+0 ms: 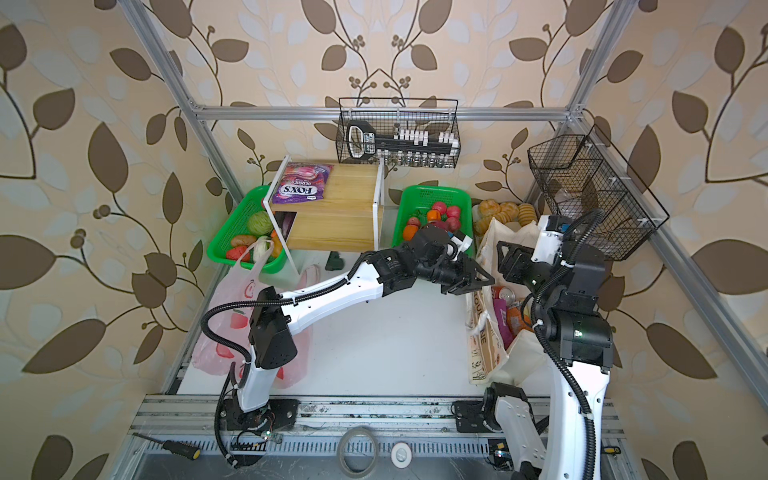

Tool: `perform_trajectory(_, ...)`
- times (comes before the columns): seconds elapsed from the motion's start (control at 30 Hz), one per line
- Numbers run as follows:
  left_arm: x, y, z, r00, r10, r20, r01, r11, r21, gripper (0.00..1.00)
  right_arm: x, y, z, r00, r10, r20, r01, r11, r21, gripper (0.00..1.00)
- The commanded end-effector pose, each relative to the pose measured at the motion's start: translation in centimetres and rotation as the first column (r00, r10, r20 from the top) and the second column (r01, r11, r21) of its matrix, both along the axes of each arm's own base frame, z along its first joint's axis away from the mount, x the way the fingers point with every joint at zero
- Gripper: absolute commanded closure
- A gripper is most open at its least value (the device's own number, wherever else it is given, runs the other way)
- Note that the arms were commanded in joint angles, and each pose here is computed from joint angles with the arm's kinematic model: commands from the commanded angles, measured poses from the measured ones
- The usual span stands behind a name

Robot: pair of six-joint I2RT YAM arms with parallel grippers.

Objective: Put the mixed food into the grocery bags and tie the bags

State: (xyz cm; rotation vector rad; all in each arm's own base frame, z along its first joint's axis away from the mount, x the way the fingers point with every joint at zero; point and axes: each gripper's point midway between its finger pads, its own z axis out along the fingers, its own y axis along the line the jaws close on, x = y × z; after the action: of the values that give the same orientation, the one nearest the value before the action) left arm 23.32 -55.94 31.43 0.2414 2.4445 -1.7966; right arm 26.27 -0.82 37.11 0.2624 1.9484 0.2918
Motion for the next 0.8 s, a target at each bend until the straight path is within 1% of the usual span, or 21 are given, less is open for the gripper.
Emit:
perform_trajectory(0.0, -0.7, 2.4, 6.1, 0.989, 0.016, 0.144, -0.004, 0.997, -0.083, 0.61, -0.6, 0.6, -4.9, 0.985, 0.004, -0.173, -0.003, 1.000, 0.005, 0.36)
perform_trajectory(0.13, -0.8, 4.4, 6.4, 0.978, 0.050, 0.203, -0.041, 0.998, -0.048, 0.53, -0.9, 1.9, -7.3, 0.967, 0.044, -0.251, -0.039, 0.999, 0.023, 0.34)
perform_trajectory(0.33, -0.2, 8.5, 5.6, 0.944, 0.163, 0.286, -0.165, 0.986, -0.015, 0.50, -0.8, 3.6, -8.8, 0.952, 0.087, -0.294, -0.084, 0.996, 0.024, 0.31)
perform_trajectory(0.4, 0.2, 9.9, 4.6, 0.934, 0.196, 0.299, -0.207, 0.978, 0.006, 0.49, -0.8, 3.6, -9.7, 0.942, 0.075, -0.327, -0.080, 0.997, -0.002, 0.30)
perform_trajectory(0.47, 0.6, 11.0, 3.0, 0.929, 0.219, 0.298, -0.239, 0.971, 0.031, 0.50, -0.8, 3.1, -10.8, 0.932, 0.033, -0.362, -0.055, 0.997, -0.050, 0.31)
perform_trajectory(0.57, 1.0, 11.9, -0.6, 0.940, 0.228, 0.252, -0.255, 0.964, 0.079, 0.51, -0.8, 3.1, -12.3, 0.913, 0.017, -0.407, -0.063, 0.993, -0.100, 0.37)
perform_trajectory(0.67, 0.6, 11.2, -5.0, 0.964, 0.184, 0.190, -0.212, 0.967, 0.142, 0.51, -0.8, 3.1, -13.1, 0.903, -0.003, -0.429, -0.061, 0.989, -0.136, 0.47)
perform_trajectory(0.77, 0.3, 9.8, -10.1, 0.985, 0.133, 0.107, -0.154, 0.962, 0.224, 0.53, -0.6, 2.9, -13.3, 0.907, -0.016, -0.420, -0.055, 0.986, -0.157, 0.63)
